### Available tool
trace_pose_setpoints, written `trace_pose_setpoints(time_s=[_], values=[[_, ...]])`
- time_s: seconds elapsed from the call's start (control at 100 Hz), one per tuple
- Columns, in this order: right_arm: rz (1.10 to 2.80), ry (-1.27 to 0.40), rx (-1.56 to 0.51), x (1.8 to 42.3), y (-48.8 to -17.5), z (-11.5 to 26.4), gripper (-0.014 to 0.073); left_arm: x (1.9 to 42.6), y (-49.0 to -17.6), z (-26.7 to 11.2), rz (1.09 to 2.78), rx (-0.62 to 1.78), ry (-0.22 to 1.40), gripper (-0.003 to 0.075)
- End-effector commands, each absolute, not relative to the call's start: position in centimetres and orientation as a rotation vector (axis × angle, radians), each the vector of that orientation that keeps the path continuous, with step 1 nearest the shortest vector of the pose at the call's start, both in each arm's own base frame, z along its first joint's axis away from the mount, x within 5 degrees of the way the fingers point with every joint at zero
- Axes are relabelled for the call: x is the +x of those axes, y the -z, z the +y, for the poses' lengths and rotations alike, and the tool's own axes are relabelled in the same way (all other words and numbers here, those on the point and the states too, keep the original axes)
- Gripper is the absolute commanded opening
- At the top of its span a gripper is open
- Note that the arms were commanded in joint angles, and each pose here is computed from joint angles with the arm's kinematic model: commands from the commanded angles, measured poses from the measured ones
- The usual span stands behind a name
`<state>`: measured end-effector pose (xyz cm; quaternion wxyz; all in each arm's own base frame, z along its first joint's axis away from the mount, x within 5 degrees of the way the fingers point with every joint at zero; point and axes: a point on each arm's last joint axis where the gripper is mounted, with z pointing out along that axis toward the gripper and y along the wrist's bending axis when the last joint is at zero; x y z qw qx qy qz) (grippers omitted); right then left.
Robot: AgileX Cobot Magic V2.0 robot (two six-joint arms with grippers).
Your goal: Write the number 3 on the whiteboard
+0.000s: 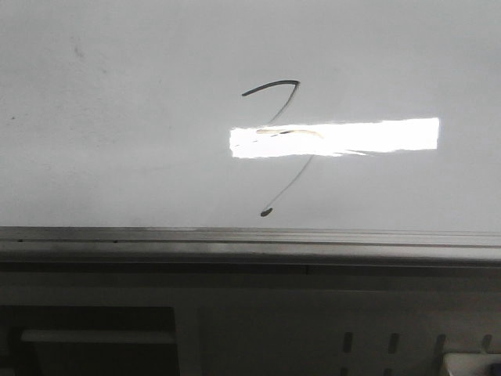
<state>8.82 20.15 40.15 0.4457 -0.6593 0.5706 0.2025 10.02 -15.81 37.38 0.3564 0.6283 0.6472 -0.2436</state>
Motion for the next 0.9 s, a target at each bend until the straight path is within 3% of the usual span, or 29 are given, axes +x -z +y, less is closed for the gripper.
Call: trace_pose_setpoints(time_s=[0.0,0.08,0.23,0.31,0.41,0.48,0.57,0.68,0.89], values=[[1.358,-0.602,-1.515,8.4,-42.2,20.2,-0.0025,10.3,-39.3,-16.2,1.628,1.464,0.684,-0.002],[1.352,-0.602,-1.504,8.5,-42.3,20.2,0.0085,10.3,-39.4,-16.3,1.64,1.423,0.728,-0.002],[1.341,-0.59,-1.421,8.9,-43.1,19.4,0.0479,10.8,-38.9,-16.4,1.7,1.289,0.764,-0.002],[1.332,-0.566,-1.356,9.1,-44.0,18.0,0.0559,11.2,-38.0,-16.5,1.748,1.189,0.78,-0.002],[1.346,-0.547,-1.254,9.2,-45.1,15.8,0.0515,12.0,-35.9,-16.4,1.839,1.007,0.805,-0.002],[1.372,-0.542,-1.181,9.1,-45.7,14.2,0.043,12.7,-34.5,-16.2,1.872,0.874,0.802,-0.002],[1.401,-0.524,-1.116,8.8,-46.2,12.4,0.0235,13.7,-32.8,-16.0,1.876,0.724,0.775,-0.002],[1.43,-0.487,-1.086,8.5,-46.0,11.0,-0.0066,14.6,-31.1,-15.8,1.863,0.639,0.714,-0.002],[1.515,-0.451,-1.049,9.0,-44.0,10.3,-0.0053,16.5,-29.3,-16.1,1.823,0.524,0.615,-0.002]])
